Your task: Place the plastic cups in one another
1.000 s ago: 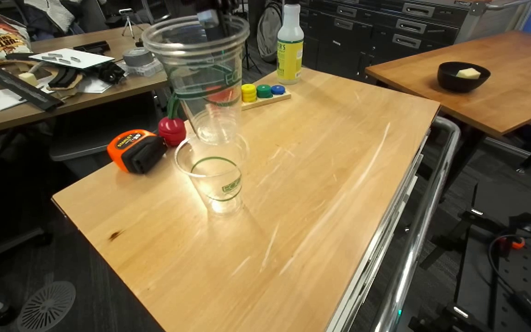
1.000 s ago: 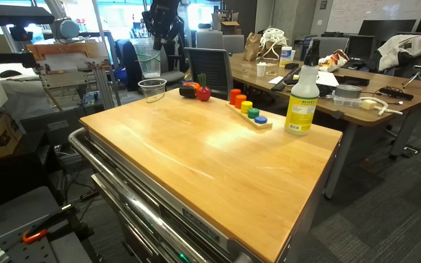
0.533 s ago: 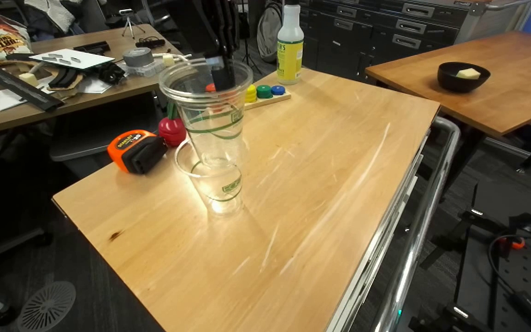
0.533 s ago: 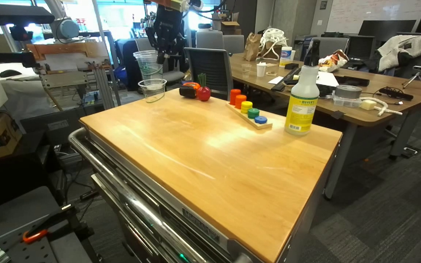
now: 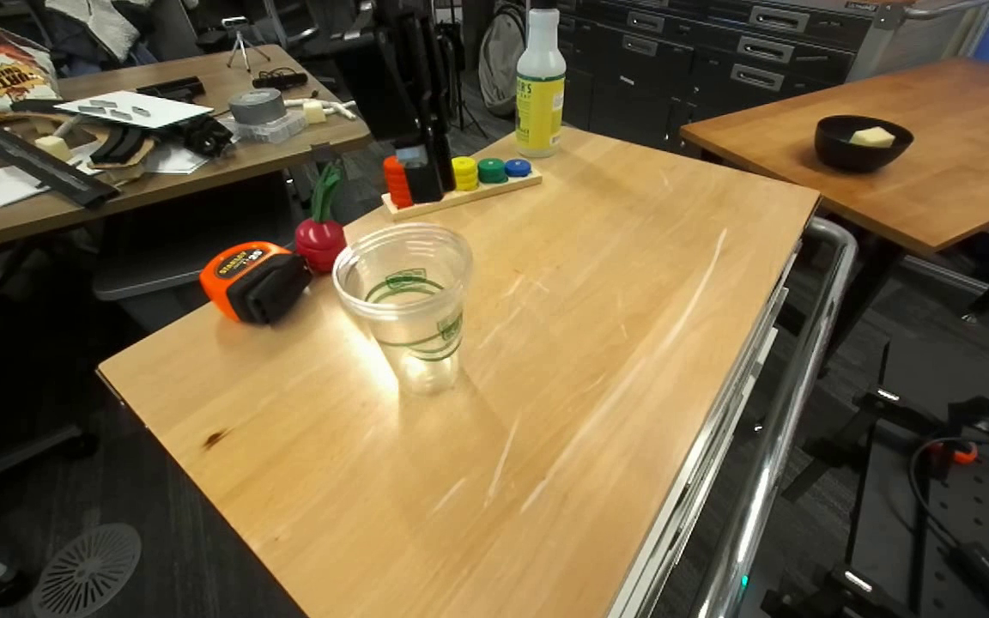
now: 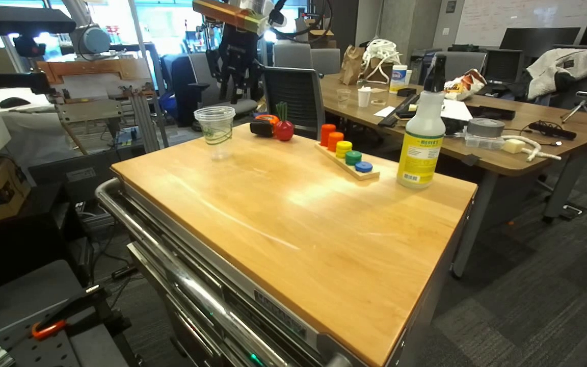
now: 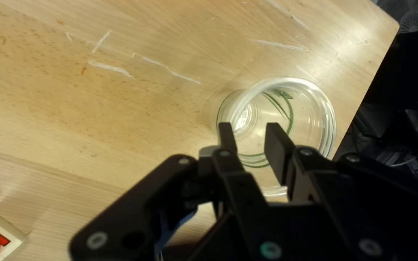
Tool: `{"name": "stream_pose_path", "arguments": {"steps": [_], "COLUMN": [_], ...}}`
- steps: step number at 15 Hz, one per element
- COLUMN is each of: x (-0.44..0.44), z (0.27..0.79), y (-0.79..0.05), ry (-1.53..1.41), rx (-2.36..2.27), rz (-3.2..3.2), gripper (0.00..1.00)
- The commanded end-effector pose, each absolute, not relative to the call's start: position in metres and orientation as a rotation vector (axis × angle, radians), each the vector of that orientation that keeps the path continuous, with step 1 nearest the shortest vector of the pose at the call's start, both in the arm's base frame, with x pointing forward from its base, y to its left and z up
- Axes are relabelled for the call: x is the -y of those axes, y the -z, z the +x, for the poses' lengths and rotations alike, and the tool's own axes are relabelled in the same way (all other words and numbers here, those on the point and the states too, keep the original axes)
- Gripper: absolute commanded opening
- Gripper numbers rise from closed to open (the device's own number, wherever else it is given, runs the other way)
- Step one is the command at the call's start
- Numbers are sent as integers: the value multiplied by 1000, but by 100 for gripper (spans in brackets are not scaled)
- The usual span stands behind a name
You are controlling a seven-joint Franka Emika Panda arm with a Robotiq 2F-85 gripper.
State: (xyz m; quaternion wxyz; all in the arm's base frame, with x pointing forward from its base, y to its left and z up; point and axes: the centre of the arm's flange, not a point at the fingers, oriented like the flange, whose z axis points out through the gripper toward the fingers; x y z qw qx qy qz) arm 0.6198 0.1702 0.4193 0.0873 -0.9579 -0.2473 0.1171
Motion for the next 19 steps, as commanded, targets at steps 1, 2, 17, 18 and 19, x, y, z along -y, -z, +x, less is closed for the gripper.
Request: {"name": "stream_pose_path", "arguments": {"steps": [1,2,17,18,19], "x": [-171,-173,-89,-79,-73], "z": [617,617,601,594,588], "y": [-427,-428,-511,-519,-524], "ry": [-284,-278,-142,-129,-122], "rx": [774,779,452,426,411], "rz": [-2838,-2835,-3024,-3029,-3032], "gripper": [62,69,100,100,100]}}
